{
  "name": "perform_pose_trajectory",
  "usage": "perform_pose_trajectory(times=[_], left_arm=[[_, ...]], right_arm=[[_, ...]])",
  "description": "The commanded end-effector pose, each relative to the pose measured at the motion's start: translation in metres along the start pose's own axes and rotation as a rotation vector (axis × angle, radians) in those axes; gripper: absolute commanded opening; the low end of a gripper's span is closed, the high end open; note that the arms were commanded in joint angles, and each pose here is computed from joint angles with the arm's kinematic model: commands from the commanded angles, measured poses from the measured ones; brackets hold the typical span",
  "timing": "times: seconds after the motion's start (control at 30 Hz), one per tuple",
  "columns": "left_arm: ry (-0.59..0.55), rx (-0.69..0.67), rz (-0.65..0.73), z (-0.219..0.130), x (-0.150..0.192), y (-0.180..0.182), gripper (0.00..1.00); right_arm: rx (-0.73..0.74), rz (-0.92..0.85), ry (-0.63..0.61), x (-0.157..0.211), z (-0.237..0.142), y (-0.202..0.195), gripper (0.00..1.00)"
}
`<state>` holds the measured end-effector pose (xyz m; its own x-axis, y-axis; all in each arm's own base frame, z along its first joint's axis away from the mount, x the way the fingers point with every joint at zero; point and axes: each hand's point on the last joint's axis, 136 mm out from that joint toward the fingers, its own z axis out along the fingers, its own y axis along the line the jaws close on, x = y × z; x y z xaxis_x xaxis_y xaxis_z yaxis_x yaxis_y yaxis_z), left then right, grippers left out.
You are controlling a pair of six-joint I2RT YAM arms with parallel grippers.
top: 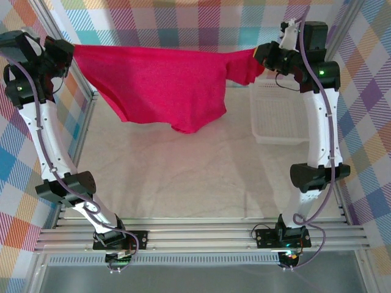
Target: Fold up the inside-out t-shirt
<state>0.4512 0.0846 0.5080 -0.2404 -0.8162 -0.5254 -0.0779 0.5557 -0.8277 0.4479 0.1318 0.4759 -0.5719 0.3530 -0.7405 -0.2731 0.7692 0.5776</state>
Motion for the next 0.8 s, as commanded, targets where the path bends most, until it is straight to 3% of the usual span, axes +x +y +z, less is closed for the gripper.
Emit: perform_pose_trajectory(times=[0.0,0.2,0.37,0.47,0.6,0.77], left_arm=[[-0.011,0.037,0.041,-0.033,-0.008,-0.012,0.0],[-0.142,0.061,0.01,-0.083,-0.039,-0.022,0.0],[-0.19,0.138,-0.018,-0.105,-0.032,-0.039,0.0],[-0.218,0.142,0.0,-0.118,-0.024,-0.043,0.0],[-0.137,0.124,-0.019,-0.105,0.006,-0.019,0.0],[0.011,0.032,-0.07,-0.069,0.077,0.05,0.0]], right_arm=[[0.015,-0.089,-0.138,-0.024,-0.053,0.018,0.0],[-0.005,-0.196,-0.321,-0.045,-0.124,0.057,0.0],[-0.158,-0.226,-0.314,-0.033,-0.135,0.085,0.0],[-0.178,-0.218,-0.302,-0.028,-0.134,0.086,0.0],[-0.182,-0.098,-0.146,0.002,-0.089,0.06,0.0],[-0.127,-0.005,0.197,0.108,0.018,0.029,0.0]])
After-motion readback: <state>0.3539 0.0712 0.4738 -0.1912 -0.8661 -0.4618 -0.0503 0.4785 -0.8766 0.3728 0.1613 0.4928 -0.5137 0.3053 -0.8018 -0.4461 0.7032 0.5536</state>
